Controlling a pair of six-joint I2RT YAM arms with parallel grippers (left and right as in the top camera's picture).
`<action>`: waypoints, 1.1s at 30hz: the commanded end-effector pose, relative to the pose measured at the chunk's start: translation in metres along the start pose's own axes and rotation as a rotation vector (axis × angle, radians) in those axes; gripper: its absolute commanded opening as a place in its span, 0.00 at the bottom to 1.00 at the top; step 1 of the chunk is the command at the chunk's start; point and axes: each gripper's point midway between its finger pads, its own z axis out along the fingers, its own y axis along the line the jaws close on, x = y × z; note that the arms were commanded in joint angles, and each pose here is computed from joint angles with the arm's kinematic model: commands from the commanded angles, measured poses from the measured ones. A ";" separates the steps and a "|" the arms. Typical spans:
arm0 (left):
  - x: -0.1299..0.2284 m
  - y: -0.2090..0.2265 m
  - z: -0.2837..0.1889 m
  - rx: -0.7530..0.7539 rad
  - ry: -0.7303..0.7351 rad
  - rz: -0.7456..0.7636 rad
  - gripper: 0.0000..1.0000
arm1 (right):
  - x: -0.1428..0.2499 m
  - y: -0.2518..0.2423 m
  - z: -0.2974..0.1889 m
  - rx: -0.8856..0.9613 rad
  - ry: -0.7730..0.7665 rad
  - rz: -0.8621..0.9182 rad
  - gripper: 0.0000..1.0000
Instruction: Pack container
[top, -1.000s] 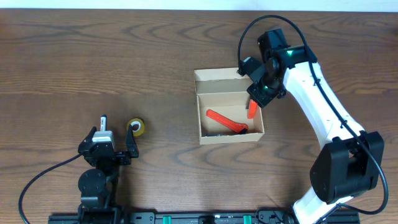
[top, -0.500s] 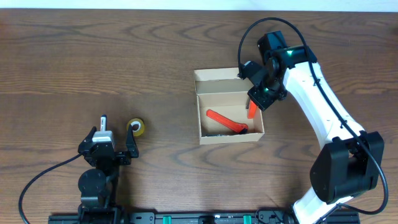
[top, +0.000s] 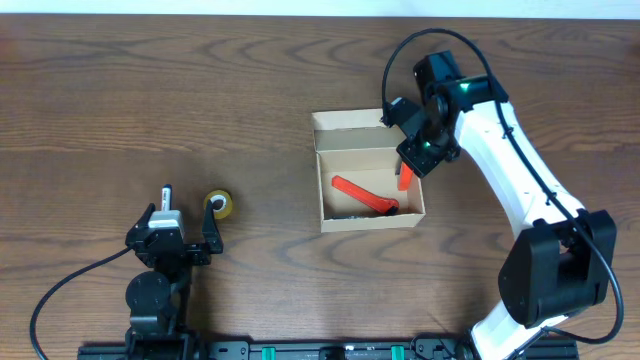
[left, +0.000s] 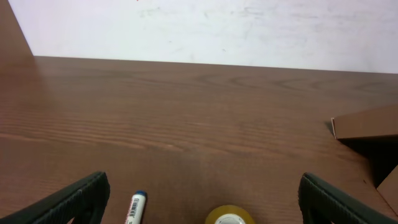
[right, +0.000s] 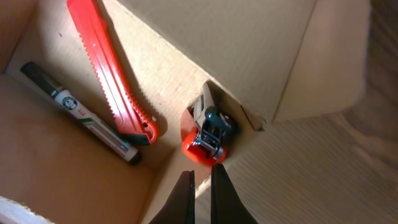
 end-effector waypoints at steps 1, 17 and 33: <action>0.019 -0.004 0.001 0.027 0.063 -0.003 0.95 | 0.007 0.003 0.005 -0.017 0.009 0.019 0.01; 0.018 -0.004 0.001 0.027 0.062 -0.003 0.95 | -0.001 0.011 0.016 -0.035 -0.027 -0.002 0.01; 0.010 -0.013 -0.004 0.072 0.079 -0.193 0.95 | -0.085 -0.011 -0.048 -0.015 -0.367 0.143 0.72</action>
